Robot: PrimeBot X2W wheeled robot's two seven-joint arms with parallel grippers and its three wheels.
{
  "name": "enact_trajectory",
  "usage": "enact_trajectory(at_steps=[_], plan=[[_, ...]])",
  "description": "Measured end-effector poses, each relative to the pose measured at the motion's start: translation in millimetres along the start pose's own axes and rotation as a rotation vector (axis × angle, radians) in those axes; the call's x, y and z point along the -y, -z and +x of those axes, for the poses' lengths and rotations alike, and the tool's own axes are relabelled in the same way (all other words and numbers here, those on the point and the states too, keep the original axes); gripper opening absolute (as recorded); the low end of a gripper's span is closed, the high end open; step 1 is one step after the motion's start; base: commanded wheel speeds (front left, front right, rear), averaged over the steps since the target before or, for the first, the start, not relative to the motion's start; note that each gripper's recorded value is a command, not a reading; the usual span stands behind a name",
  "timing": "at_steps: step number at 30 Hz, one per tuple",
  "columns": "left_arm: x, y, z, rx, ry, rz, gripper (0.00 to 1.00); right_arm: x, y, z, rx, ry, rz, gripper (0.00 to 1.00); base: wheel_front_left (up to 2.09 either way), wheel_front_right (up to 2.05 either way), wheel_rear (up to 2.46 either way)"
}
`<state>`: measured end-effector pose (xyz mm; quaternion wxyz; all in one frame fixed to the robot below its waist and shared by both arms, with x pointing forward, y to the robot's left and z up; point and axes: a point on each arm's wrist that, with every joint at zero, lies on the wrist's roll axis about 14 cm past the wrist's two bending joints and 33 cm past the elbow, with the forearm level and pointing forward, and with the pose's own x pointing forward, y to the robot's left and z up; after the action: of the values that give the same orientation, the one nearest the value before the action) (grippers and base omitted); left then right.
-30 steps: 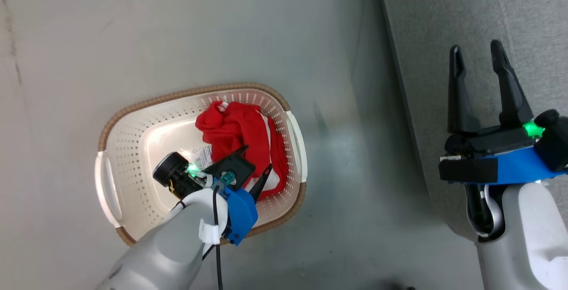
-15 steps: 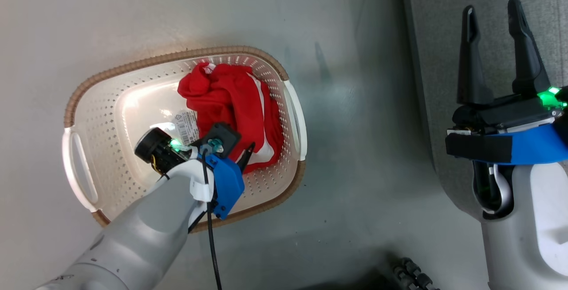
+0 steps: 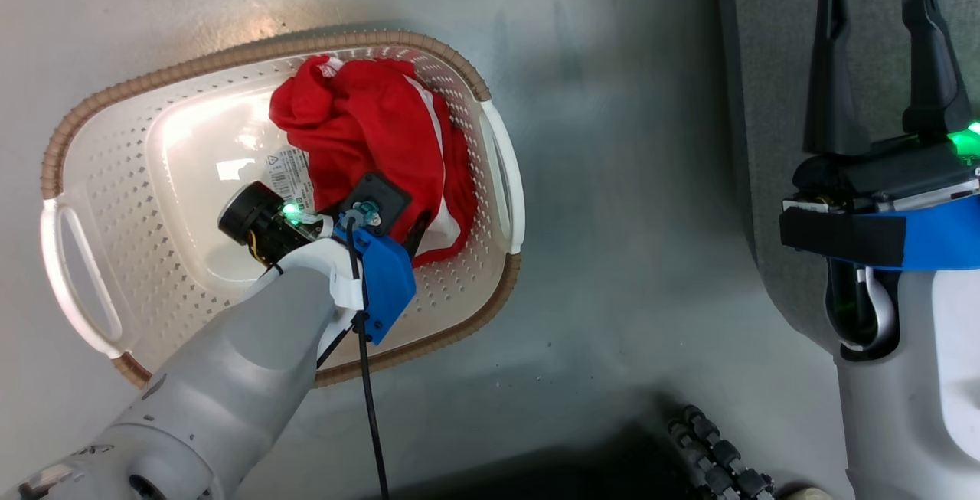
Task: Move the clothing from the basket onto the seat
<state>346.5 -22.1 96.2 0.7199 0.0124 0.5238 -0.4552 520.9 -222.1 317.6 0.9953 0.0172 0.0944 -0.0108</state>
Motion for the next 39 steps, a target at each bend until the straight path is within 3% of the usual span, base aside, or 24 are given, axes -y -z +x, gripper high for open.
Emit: enact_trajectory(at_steps=[10, 11, 12, 13, 14, 24, 39], plan=[[1.7, 4.6, 12.6, -0.011, 0.024, -0.011, 1.0, 1.7, 10.8, 3.1, -0.013, 0.0, -0.007, 1.0, 0.0, 0.0, 0.0], [1.5, 5.2, 13.3, -0.016, 0.025, -0.01, 0.45, 2.0, 11.0, 3.1, -0.014, 0.001, -0.008, 1.0, 0.0, 0.0, 0.0], [1.5, 5.7, 13.9, -0.019, 0.026, -0.006, 0.22, 2.3, 11.3, 3.1, -0.014, 0.002, -0.009, 1.0, 0.0, 0.0, 0.0], [1.5, 6.0, 14.4, -0.021, 0.027, 0.0, 0.22, 2.7, 11.8, 3.0, -0.015, 0.003, -0.01, 1.0, 0.0, 0.0, 0.0], [1.4, 6.0, 14.6, -0.022, 0.027, 0.001, 0.0, 3.0, 12.0, 3.1, -0.015, 0.003, -0.01, 1.0, 0.0, 0.0, 0.0], [3.8, -3.4, 9.5, -0.003, 0.025, 0.015, 0.0, 1.6, 6.7, 3.7, -0.005, 0.003, -0.002, 1.0, 0.0, 0.0, 0.0], [18.9, -49.4, -24.2, 0.165, 0.015, 0.05, 0.0, -14.6, -24.4, 6.9, 0.059, -0.03, 0.012, 1.0, 0.0, 0.0, 0.0]])
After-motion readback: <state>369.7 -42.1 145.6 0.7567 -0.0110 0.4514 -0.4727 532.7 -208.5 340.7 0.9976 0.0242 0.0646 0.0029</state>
